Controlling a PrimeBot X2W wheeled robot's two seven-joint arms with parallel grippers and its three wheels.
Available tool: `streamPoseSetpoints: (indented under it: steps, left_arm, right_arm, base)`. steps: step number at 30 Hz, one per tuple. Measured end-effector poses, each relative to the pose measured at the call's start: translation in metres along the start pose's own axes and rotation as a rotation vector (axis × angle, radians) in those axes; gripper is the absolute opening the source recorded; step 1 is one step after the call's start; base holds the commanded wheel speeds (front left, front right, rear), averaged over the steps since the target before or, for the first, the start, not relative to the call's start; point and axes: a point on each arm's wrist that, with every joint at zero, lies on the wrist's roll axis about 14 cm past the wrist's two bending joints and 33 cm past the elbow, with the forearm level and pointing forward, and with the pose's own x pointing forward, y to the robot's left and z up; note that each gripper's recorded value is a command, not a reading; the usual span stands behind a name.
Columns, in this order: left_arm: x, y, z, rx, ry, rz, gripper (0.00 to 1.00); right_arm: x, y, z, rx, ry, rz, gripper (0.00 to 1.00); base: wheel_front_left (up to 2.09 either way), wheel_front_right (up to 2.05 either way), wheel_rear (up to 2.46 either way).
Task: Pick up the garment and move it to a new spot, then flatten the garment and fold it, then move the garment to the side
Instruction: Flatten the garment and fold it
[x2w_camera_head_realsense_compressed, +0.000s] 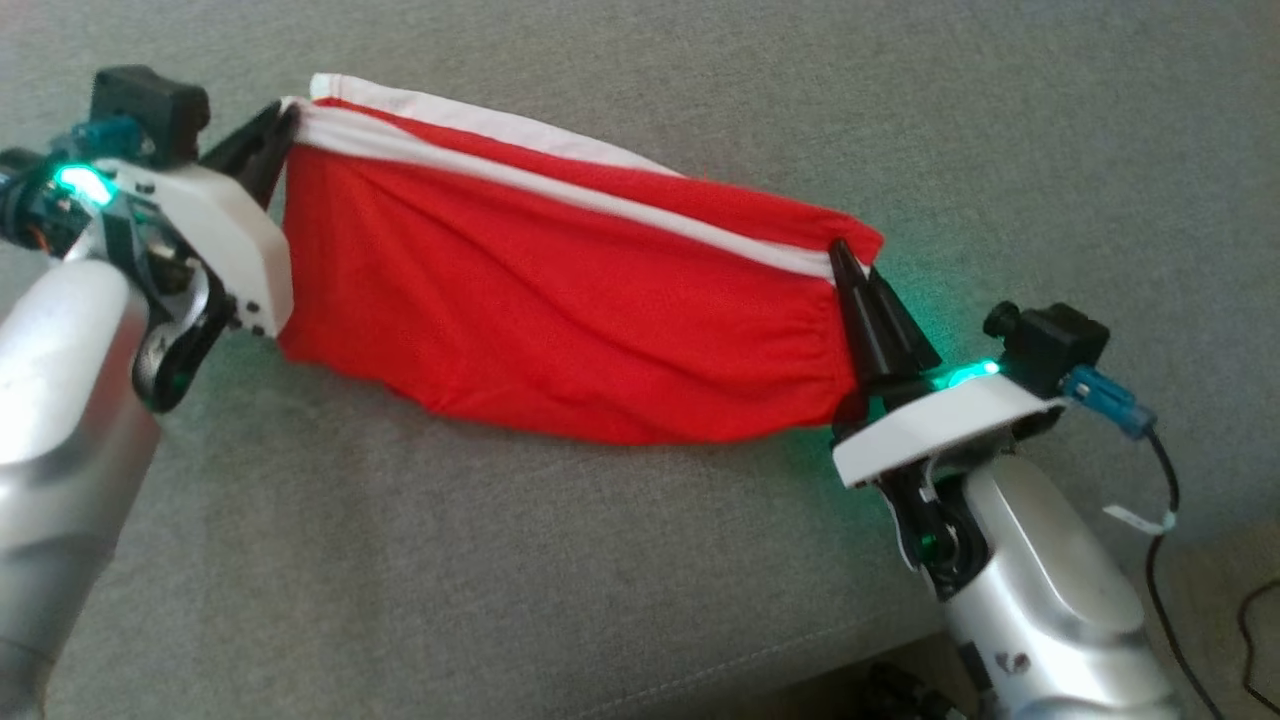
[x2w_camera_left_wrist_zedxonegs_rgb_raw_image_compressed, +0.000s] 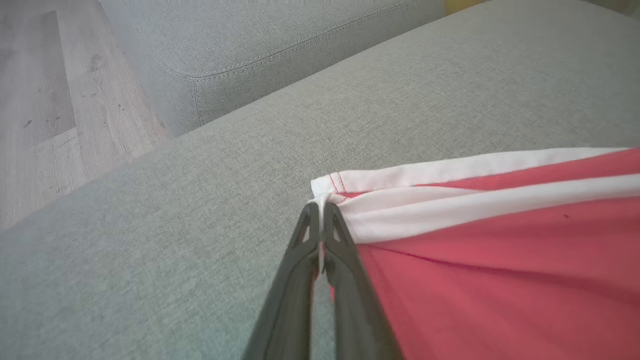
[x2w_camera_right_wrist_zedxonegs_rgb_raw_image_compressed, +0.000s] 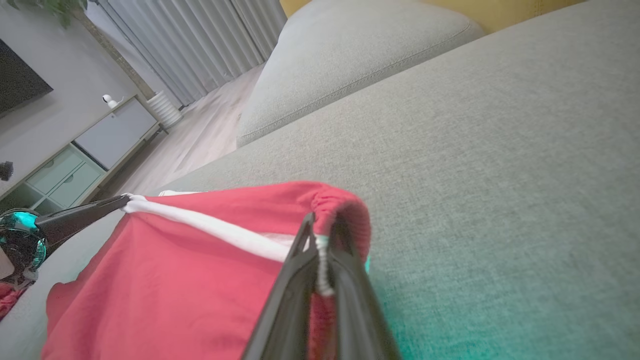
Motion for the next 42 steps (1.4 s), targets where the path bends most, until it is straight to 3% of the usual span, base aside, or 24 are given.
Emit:
streamPoseSetpoints:
  steps: [2,3,4,5,6,7,8,21,32,42]
  left_arm:
    - [0.006,0.0,0.003,-0.002,-0.01,-0.001,0.0]
    - [0.008,0.0,0.005,-0.005,-0.018,-0.001,0.0]
    - [0.01,-0.001,0.007,-0.007,-0.029,-0.002,0.0]
    - [0.011,-0.001,0.01,-0.004,-0.044,0.0,0.0]
    - [0.012,-0.002,0.013,-0.003,-0.062,0.0,0.3]
    - [0.013,-0.002,0.014,-0.004,-0.075,0.002,0.77]
    - [0.014,-0.002,0.016,-0.008,-0.088,0.003,1.0]
    - [-0.019,-0.012,0.062,-0.043,-0.331,-0.002,1.0]
    - [-0.054,-0.027,0.004,-0.166,-0.239,0.116,1.0]
    - [-0.043,-0.038,-0.047,-0.271,-0.093,0.167,1.0]
  right_arm:
    - [0.004,-0.001,0.001,-0.001,-0.006,-0.001,0.0]
    - [0.005,-0.002,0.002,0.0,-0.008,-0.001,0.13]
    - [0.007,-0.002,0.002,-0.003,-0.011,0.0,0.38]
    - [0.008,-0.001,0.001,-0.008,-0.007,0.004,0.87]
    - [0.009,0.0,0.0,-0.01,-0.004,0.008,1.0]
    - [0.011,0.001,0.0,-0.01,-0.004,0.011,1.0]
    - [0.012,0.002,0.001,-0.013,-0.005,0.015,1.0]
    - [-0.005,0.005,0.02,-0.115,-0.079,0.017,1.0]
    - [-0.048,0.001,0.047,-0.212,-0.112,-0.032,1.0]
    - [-0.054,0.002,0.065,-0.243,-0.125,-0.049,1.0]
  base:
    - [0.0,0.0,0.0]
    - [0.0,0.0,0.0]
    - [0.0,0.0,0.0]
    - [0.0,0.0,0.0]
    - [0.0,0.0,0.0]
    - [0.0,0.0,0.0]
    - [0.0,0.0,0.0]
    - [0.0,0.0,0.0]
    - [0.0,0.0,0.0]
    - [0.0,0.0,0.0]
